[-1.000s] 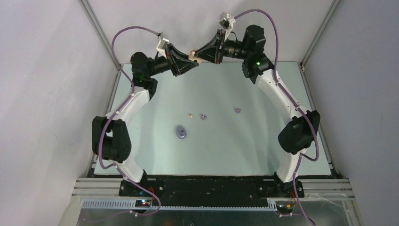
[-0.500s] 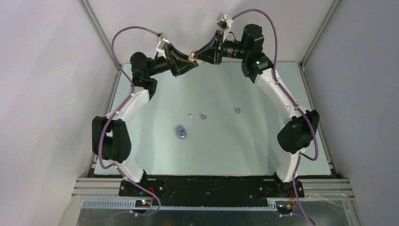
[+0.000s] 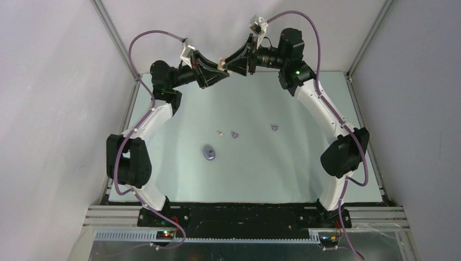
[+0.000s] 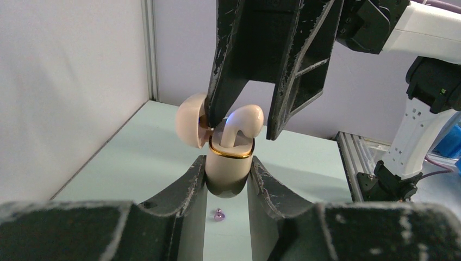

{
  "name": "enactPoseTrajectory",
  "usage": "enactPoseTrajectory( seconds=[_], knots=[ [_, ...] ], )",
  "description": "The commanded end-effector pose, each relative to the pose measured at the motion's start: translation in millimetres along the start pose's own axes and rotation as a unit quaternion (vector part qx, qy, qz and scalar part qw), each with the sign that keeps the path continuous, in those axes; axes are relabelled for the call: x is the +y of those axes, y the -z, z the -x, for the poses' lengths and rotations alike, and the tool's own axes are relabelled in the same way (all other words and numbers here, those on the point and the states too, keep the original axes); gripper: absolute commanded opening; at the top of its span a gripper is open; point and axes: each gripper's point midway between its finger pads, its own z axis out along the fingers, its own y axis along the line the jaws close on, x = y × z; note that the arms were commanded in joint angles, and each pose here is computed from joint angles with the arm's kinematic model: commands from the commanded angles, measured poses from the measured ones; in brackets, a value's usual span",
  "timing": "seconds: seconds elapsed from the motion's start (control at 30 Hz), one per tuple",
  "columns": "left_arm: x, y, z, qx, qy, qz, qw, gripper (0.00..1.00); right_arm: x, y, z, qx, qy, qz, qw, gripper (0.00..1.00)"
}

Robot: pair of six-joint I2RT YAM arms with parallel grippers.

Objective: Insert the wireless bluetooth earbuds into the charging case
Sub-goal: Insert the left earbud into the left side groove of the charging case, then adjust the left earbud in the left side groove of the charging case.

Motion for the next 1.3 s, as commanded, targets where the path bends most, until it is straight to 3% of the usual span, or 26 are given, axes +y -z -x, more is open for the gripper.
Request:
enactPoseTrajectory(
  seconds=[0.0,0.33,0.5,0.87,1.03,1.27],
  knots=[
    [-11.6,-2.9,31.6,-0.023,-0.05,-0.011,0.998,0.0,26.6,10.9,53.2,-0.04,0.059,0.0,0.997,0.41],
    [-8.0,-3.2,27.9,-0.022,-0.041,-0.007,0.999,0.0,40.1,24.5,77.3,-0.055,0.077,0.009,0.995,0.58],
    [-9.5,-2.8,26.3,-0.019,-0.048,-0.011,0.999,0.0,24.5,23.8,60.8,-0.032,0.064,-0.007,0.997,0.72],
    [-13.0,-1.9,25.4,-0.015,-0.058,-0.017,0.998,0.0,7.2,7.7,34.2,0.002,0.02,0.007,1.0,0.84],
    [-14.3,-2.0,26.9,-0.015,-0.063,-0.019,0.998,0.0,5.8,2.2,27.2,0.011,0.015,0.007,1.0,0.84],
    [-14.0,-2.2,26.1,-0.014,-0.062,-0.019,0.998,0.0,-4.7,-0.1,24.9,0.008,0.007,-0.01,1.0,0.74]
  ],
)
